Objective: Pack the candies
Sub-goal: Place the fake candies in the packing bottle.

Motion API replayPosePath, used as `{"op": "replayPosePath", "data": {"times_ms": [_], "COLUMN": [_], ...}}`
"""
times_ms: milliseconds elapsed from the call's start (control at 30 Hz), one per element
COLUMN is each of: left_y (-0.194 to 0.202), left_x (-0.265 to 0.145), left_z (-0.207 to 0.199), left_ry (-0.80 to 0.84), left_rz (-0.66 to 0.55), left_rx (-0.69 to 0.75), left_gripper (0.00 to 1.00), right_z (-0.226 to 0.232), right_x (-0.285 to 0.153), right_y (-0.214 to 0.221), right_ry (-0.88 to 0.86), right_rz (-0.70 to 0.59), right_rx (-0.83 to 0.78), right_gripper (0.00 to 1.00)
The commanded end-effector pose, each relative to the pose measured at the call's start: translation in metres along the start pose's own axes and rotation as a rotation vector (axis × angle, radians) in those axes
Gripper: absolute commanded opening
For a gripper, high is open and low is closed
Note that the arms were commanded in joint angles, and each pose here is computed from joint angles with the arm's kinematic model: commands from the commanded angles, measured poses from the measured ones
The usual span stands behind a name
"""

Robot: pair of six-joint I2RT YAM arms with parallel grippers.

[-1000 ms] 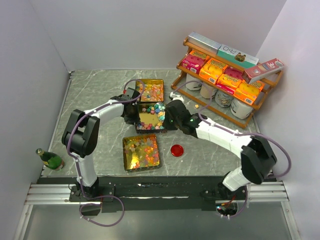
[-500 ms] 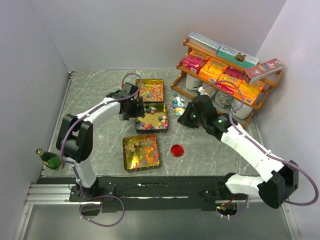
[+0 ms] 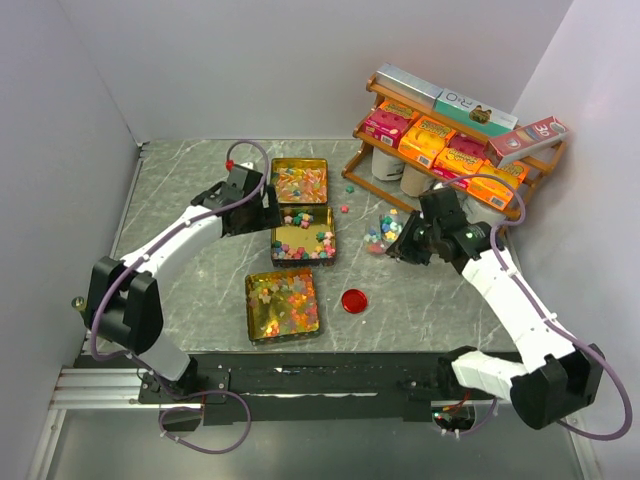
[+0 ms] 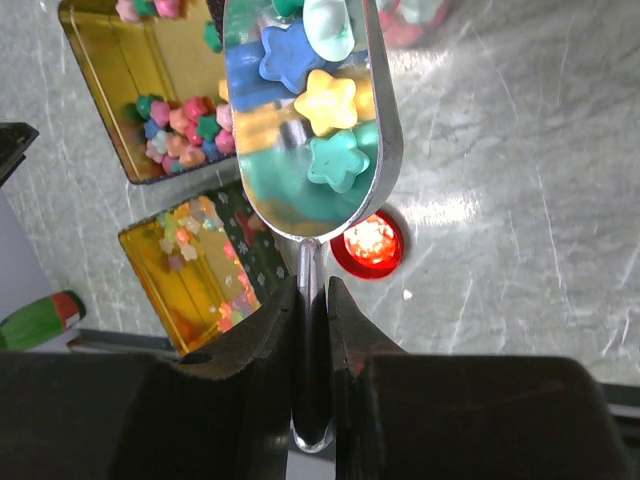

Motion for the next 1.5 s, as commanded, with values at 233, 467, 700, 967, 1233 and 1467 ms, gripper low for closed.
{"op": "replayPosePath", "data": {"times_ms": [233, 467, 700, 967, 1233, 1467], "left_y": [-0.001, -0.02, -0.054, -0.073, -0.079, -0.059], "left_x": [-0.003, -0.012, -0.029, -0.017, -0.012, -0.017], "left_z": [0.005, -0.01, -0.07, -0.134, -0.19, -0.216], "left_ry": [-0.013, 0.049, 0.174, 0.25, 0.317, 0.351], "left_rz": [-0.049, -0.102, -0.213, -0.247, -0.27, -0.284], "left_rx": [-0.017, 0.011, 0.097, 0.16, 0.204, 0.183], "left_gripper": [0.96, 0.96, 0.97, 0.96, 0.96, 0.96], "right_z": [0.022, 0.022, 0.024, 0.011, 0.015, 0.016], "right_x": [-0.004, 0.004, 0.007, 0.02, 0.018, 0.018], "right_y": [-0.012, -0.01, -0.009, -0.01, -0.012, -0.012], "right_ry": [-0.091, -0.122, -0.136, -0.139, -0.176, -0.191], "right_rz": [0.085, 0.136, 0.186, 0.236, 0.288, 0.303], "right_rx": [0.034, 0.12, 0.192, 0.298, 0.356, 0.445], "right_gripper": [0.0, 0.0, 0.0, 0.0, 0.0, 0.0]}}
Point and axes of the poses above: each gripper's point midway between its finger pads, its own x axis out along the fingers, its own z axis along the line the jaws close on, y = z × x, the point moved 2 cm from there along -x, back along the fingers, and after that the axes turned 9 degrees about x, right-handed, at the moved point
